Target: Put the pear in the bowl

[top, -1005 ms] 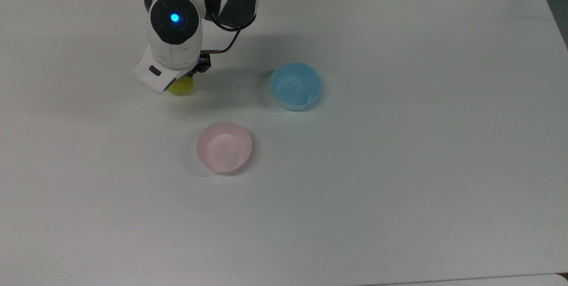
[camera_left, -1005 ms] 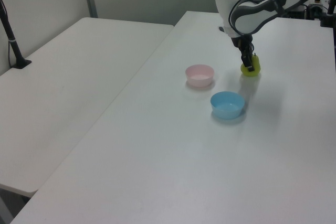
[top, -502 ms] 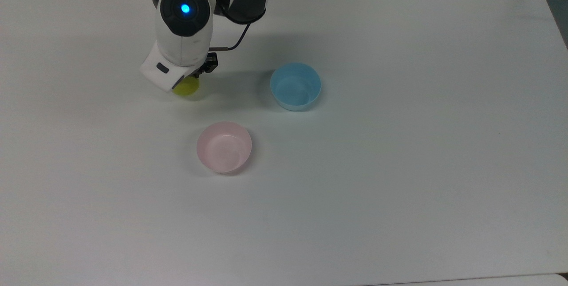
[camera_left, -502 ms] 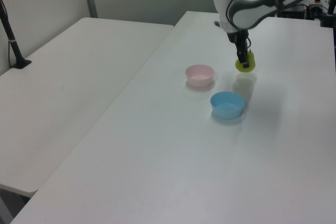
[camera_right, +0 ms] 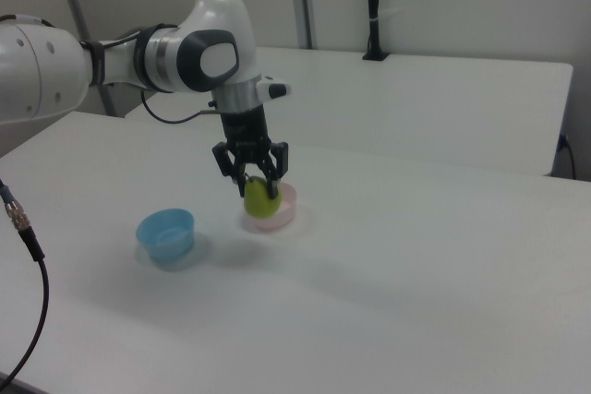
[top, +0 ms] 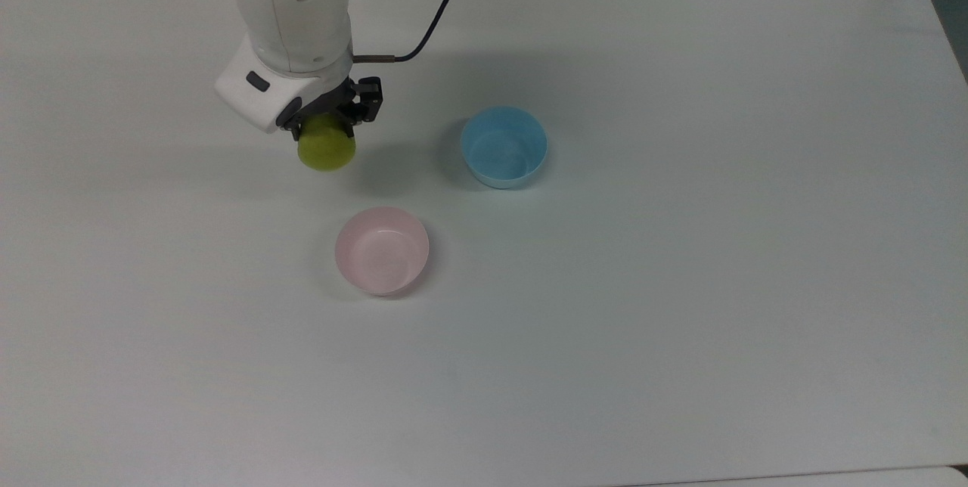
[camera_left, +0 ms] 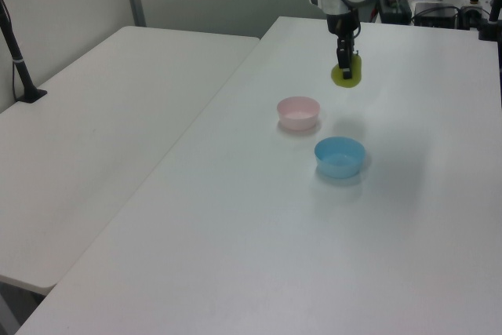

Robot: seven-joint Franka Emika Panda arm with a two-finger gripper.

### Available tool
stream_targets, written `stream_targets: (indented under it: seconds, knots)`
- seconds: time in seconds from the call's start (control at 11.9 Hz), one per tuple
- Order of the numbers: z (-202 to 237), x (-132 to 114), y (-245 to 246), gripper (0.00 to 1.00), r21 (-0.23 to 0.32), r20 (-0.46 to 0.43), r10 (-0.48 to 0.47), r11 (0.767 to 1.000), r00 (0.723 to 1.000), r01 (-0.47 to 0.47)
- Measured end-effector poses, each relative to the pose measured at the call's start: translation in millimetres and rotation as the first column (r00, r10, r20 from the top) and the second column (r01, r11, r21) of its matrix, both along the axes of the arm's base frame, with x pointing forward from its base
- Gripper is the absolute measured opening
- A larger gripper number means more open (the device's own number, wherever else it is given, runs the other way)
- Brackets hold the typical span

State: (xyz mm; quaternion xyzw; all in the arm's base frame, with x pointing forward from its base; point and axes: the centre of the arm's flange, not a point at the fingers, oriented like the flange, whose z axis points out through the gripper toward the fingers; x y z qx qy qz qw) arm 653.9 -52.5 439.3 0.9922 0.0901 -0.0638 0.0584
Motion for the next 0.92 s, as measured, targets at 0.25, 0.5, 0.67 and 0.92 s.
stream_targets:
  seconds: [0.25, 0.5, 0.67, 0.92]
  knots:
    - [-8, 27, 17, 0.60, 0.009, 0.148, -0.066, 0.998, 0.987, 0.066]
    - [-57, 48, 48, 0.60, -0.003, 0.195, -0.090, 0.996, 0.977, 0.092]
    - [-81, 57, 69, 0.60, 0.008, 0.220, -0.116, 0.993, 0.969, 0.117]
    - [-92, 67, 83, 0.60, 0.013, 0.230, -0.128, 0.992, 0.965, 0.129]
